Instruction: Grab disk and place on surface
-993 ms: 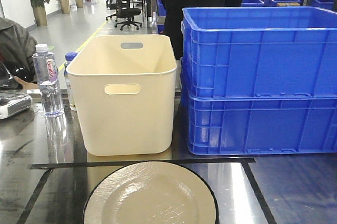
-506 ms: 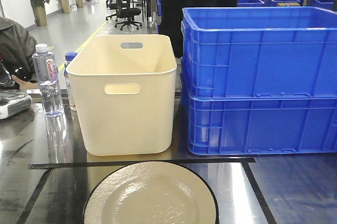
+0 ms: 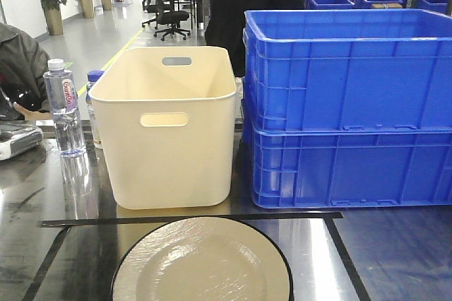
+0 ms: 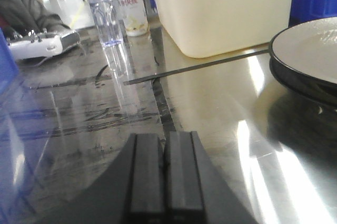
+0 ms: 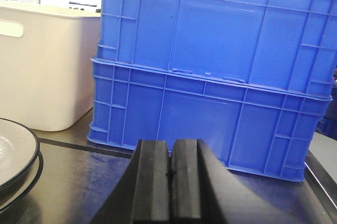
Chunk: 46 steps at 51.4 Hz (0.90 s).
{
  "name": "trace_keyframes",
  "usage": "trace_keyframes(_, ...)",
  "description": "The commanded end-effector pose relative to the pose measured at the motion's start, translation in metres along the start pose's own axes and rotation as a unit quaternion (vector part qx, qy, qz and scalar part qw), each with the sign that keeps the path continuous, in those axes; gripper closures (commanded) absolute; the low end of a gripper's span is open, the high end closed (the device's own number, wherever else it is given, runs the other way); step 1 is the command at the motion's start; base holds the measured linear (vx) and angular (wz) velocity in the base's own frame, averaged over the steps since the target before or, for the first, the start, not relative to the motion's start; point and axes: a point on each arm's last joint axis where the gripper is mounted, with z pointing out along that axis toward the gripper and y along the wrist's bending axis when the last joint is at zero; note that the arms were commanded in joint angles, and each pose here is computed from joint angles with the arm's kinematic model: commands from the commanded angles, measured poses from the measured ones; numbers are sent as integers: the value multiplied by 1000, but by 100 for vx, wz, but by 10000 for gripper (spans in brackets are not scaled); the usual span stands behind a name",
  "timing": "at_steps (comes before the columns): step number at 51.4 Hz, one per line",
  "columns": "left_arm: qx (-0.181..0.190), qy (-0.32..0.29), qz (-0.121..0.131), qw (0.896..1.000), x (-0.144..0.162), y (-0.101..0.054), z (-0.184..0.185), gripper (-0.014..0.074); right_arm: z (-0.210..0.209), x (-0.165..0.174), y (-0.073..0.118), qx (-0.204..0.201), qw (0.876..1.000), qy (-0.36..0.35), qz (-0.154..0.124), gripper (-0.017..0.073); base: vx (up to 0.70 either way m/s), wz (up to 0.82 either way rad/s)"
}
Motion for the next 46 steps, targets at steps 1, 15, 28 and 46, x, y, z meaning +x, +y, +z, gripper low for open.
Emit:
trace_keyframes(1, -11, -85, 2, 996, 4, 1, 5, 601, 0, -17, -3, 14, 998, -54, -1, 568, 0, 0)
trace_keyframes(15, -12, -85, -12, 996, 48, -2, 23, 601, 0, -17, -3, 14, 998, -54, -1, 568, 0, 0)
trace_keyframes(28, -12, -84, -14, 996, 48, -2, 23, 601, 0, -17, -3, 14, 998, -53, -1, 568, 0, 0)
trace_keyframes(46, -12, -84, -14, 996, 48, -2, 23, 601, 0, -17, -3, 14, 998, -53, -1, 568, 0, 0)
